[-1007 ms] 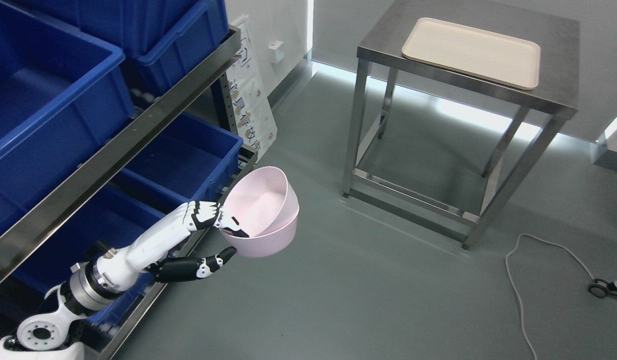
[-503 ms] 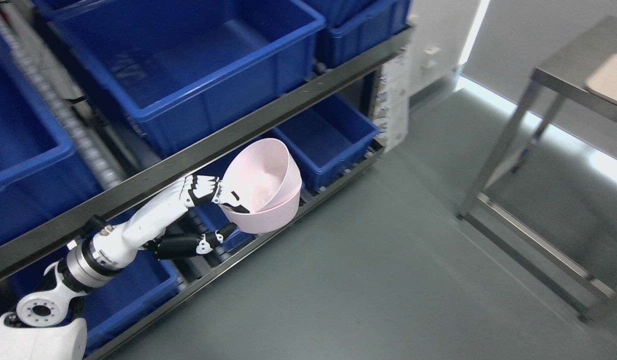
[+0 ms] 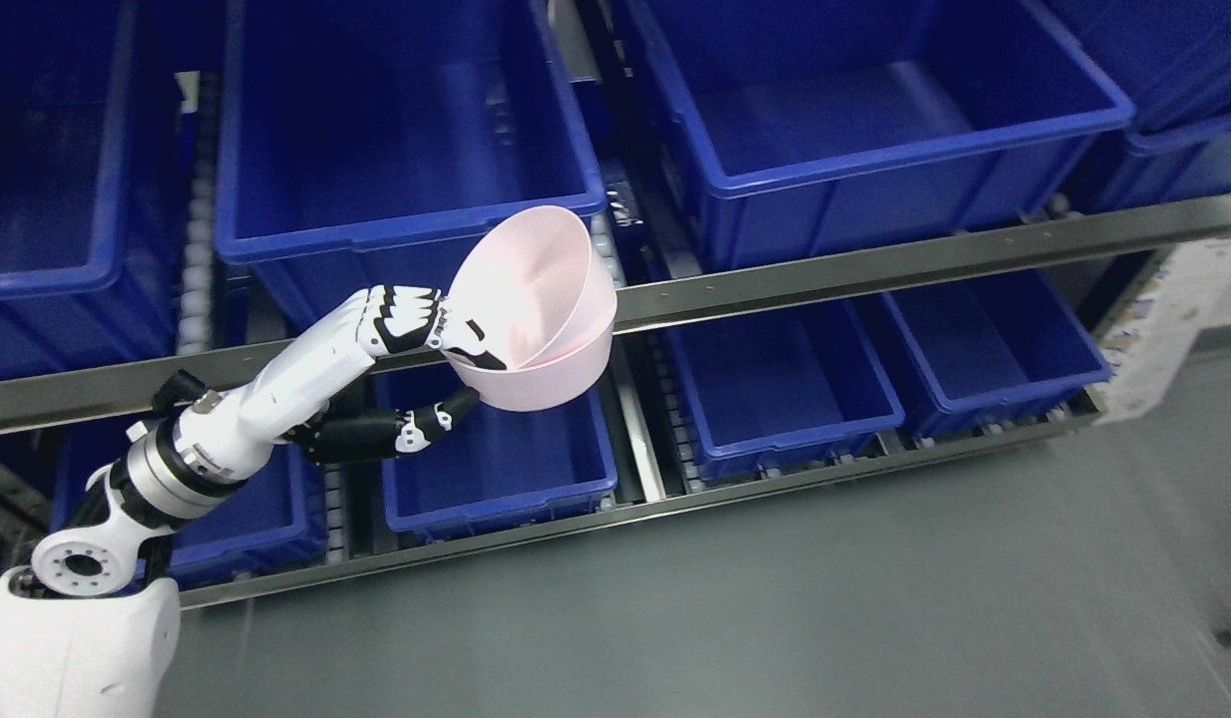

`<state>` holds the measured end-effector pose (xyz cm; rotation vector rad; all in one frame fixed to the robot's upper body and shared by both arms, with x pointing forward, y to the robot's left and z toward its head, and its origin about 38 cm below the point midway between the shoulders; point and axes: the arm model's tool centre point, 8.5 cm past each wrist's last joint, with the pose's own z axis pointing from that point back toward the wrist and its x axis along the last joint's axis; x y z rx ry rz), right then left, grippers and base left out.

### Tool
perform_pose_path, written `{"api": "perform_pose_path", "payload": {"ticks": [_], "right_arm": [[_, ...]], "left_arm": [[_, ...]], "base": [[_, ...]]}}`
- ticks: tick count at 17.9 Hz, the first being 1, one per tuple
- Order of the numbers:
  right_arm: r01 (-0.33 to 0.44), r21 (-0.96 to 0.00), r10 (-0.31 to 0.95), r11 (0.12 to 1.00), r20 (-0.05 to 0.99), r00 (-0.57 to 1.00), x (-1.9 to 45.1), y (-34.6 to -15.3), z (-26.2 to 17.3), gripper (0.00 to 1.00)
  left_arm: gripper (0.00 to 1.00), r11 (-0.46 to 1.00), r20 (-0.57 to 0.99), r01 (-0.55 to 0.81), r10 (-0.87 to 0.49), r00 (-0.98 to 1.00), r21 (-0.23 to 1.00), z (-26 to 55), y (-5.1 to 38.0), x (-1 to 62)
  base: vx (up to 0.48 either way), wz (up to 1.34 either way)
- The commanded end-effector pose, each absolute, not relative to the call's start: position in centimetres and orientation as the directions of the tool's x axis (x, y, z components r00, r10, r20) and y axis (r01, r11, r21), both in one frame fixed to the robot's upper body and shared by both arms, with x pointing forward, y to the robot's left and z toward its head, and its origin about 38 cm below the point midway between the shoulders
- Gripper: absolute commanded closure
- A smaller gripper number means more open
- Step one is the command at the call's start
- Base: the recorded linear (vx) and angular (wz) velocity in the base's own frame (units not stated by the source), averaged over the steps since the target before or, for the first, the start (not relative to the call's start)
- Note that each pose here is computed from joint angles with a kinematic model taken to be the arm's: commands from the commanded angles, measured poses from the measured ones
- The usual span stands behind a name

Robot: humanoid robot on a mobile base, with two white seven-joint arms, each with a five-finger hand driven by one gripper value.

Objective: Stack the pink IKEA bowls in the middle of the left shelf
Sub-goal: 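Carry the stacked bowls in the left hand toward the blue bin shelf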

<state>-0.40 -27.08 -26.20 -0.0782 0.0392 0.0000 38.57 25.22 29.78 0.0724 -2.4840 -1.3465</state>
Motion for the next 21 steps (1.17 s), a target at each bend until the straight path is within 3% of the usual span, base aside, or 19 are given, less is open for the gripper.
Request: {"api": "perform_pose_path", "payload": {"ticks": [1, 6, 9, 14, 17, 21], "right_arm": [[0.010, -0.099, -0.013, 0.995, -0.029, 0.999, -1.1, -28.2, -26.1, 0.00], [0.010, -0.099, -0.013, 0.995, -0.028, 1.000, -1.1, -28.2, -26.1, 0.00], [0.010, -0.099, -0.013, 0.995, -0.028, 1.000, -1.1, -28.2, -26.1, 0.00], [0.012, -0.099, -0.015, 0.995, -0.029, 0.999, -1.1, -28.3, -26.1, 0.00], [0.010, -0.099, -0.013, 0.995, -0.029, 0.999, -1.1, -28.2, -26.1, 0.00], [0.012, -0.099, -0.015, 0.995, -0.028, 1.000, -1.1, -28.3, -26.1, 0.00]], "left_arm": [[0.96, 0.560, 0.234, 0.089, -0.193, -0.953, 0.824, 30.4, 25.2, 38.8], [0.96, 0.564, 0.136, -0.002, -0.202, -0.970, 0.826, 35.9, 25.2, 40.2], [0.96, 0.501, 0.091, -0.077, -0.304, -0.948, 0.862, 40.2, 25.8, 41.9], [0.96, 0.419, 0.090, -0.142, -0.486, -0.869, 0.897, 42.0, 31.1, 42.9], [0.96, 0.441, 0.080, -0.166, -0.488, -0.869, 0.882, 46.0, 30.7, 43.2], [0.96, 0.392, 0.141, -0.096, -0.535, -0.833, 0.915, 44.4, 29.3, 46.6]], "base": [[-0.012, 0.64], [0.020, 0.38], [0.039, 0.14], [0.050, 0.10], [0.064, 0.11], [0.082, 0.09]]}}
